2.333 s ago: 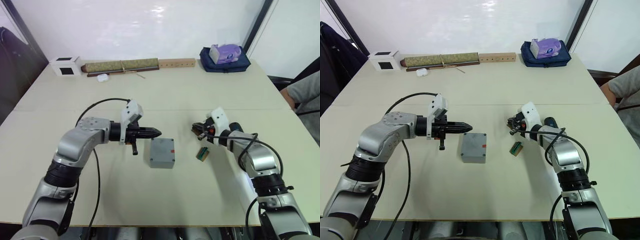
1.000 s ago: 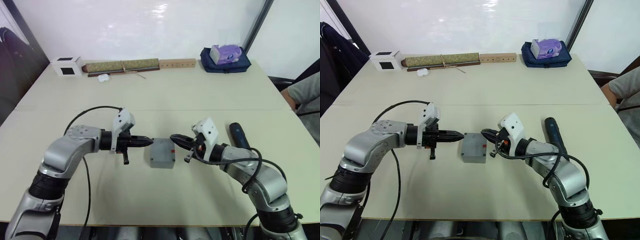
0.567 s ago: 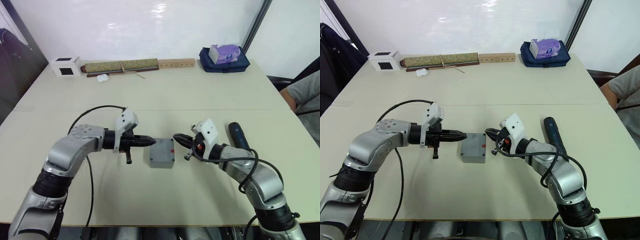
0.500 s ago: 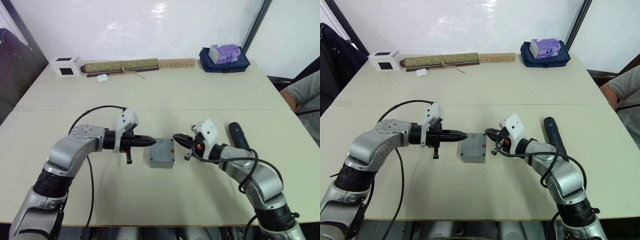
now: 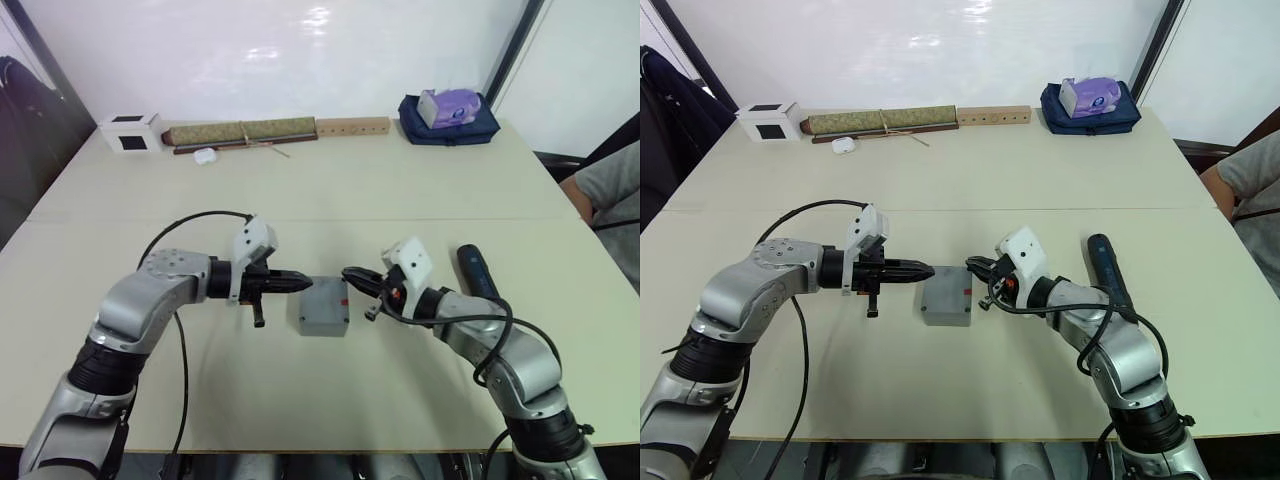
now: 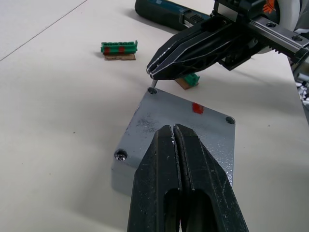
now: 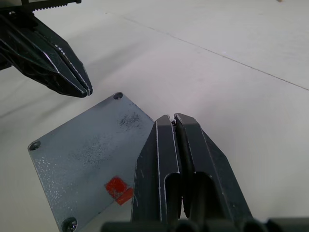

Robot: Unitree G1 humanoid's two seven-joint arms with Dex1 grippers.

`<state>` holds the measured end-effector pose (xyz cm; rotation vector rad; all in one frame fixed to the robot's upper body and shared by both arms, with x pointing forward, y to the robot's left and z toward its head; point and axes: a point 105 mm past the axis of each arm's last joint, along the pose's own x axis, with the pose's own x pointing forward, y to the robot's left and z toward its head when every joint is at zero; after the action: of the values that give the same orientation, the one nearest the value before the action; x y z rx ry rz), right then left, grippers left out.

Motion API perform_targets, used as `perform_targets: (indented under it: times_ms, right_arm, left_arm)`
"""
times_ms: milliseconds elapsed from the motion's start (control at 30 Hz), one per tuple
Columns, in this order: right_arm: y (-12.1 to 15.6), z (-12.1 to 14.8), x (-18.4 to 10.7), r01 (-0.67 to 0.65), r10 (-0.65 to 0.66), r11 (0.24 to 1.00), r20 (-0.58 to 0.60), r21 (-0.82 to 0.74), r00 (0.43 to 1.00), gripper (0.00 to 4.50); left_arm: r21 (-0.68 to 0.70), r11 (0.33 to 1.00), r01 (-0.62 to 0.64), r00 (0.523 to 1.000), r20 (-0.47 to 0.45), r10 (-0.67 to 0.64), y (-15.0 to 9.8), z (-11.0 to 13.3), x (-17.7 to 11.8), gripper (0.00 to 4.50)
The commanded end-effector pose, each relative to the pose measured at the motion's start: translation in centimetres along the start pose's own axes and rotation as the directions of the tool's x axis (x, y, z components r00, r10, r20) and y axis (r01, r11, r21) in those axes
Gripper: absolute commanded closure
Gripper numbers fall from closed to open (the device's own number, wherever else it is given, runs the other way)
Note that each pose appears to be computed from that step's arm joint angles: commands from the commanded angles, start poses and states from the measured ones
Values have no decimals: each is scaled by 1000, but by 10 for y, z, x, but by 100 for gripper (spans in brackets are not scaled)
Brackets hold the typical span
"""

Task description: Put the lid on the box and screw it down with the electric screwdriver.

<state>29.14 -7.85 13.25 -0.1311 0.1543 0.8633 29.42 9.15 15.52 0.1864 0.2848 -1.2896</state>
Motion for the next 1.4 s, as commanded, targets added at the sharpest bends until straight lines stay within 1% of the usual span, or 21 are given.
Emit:
perform_targets:
  times_ms: [33, 433, 500, 533, 567, 600, 633, 700, 833, 933, 967, 1033, 1133, 1200, 1233, 1267, 1333, 1367, 1400]
  right_arm:
    - [3, 5, 2, -16, 16, 999, 16, -28, 1000, 449]
    - [-4, 0, 5, 14, -13, 999, 3, -40, 1000, 449]
    - [-4, 0, 4, 12, -12, 999, 4, -42, 1000, 394]
    - [-4, 0, 3, 11, -11, 999, 4, -43, 1000, 382]
    - [-4, 1, 3, 11, -11, 999, 6, -45, 1000, 330]
    - [-5, 1, 2, 12, -12, 999, 6, -46, 1000, 311]
    - [-5, 3, 1, 15, -14, 999, 8, -49, 1000, 264]
    - [-7, 6, -4, 13, -12, 998, 8, -64, 1000, 191]
    - [-14, 15, -18, 16, -15, 998, 8, -61, 1000, 191]
    - [-32, 37, -38, 59, -61, 998, 46, 31, 997, 191]
    - [-40, 43, -46, 86, -88, 995, 39, 54, 995, 191]
    - [-58, 49, -65, 144, -143, 987, -15, 69, 990, 191]
    - [-78, 49, -100, 193, -179, 979, -173, 66, 969, 115]
    - [-86, 50, -114, 220, -195, 972, -234, 85, 953, 39]
    - [-93, 48, -123, 259, -219, 960, -291, 106, 931, 8]
    - [-100, 42, -136, 307, -240, 943, -376, 129, 895, 8]
    - [-110, 34, -155, 375, -262, 916, -492, 144, 830, 8]
    - [-111, 26, -162, 395, -250, 904, -550, 162, 797, 8]
    - [-112, 21, -167, 407, -238, 896, -585, 175, 775, 8]
  left_arm:
    - [38, 999, 0, 1000, 8, 0, 0, 7, 0, 450]
    - [42, 999, -1, 1000, 10, 0, 1, 7, 1, 450]
    - [43, 999, -1, 1000, 10, 1, 1, 7, 1, 450]
    - [43, 999, -1, 1000, 10, 1, 2, 7, 1, 450]
    - [44, 999, -1, 1000, 10, 1, 2, 7, 2, 450]
    - [45, 999, -1, 1000, 10, 1, 2, 7, 2, 450]
    - [45, 999, -1, 1000, 12, 1, 2, 8, 2, 450]
    - [44, 999, 4, 1000, 27, -5, 2, 10, 3, 450]
    - [50, 998, 24, 997, 68, -28, 1, 20, 7, 450]
    - [73, 995, 69, 991, 108, -77, -4, 34, 11, 450]
    - [93, 992, 88, 989, 109, -98, -6, 38, 13, 450]
    - [139, 983, 121, 986, 101, -136, -7, 43, 18, 450]
    - [201, 966, 162, 976, 109, -187, -10, 53, 25, 450]
    - [234, 953, 193, 970, 100, -221, -14, 55, 29, 450]
    - [262, 939, 223, 965, 79, -251, -18, 55, 30, 450]
    - [296, 919, 259, 957, 49, -285, -23, 55, 32, 450]
    - [350, 882, 315, 941, 2, -337, -29, 54, 35, 450]
    - [378, 862, 338, 934, -20, -357, -31, 54, 36, 450]
    - [395, 849, 352, 929, -35, -370, -32, 54, 38, 450]
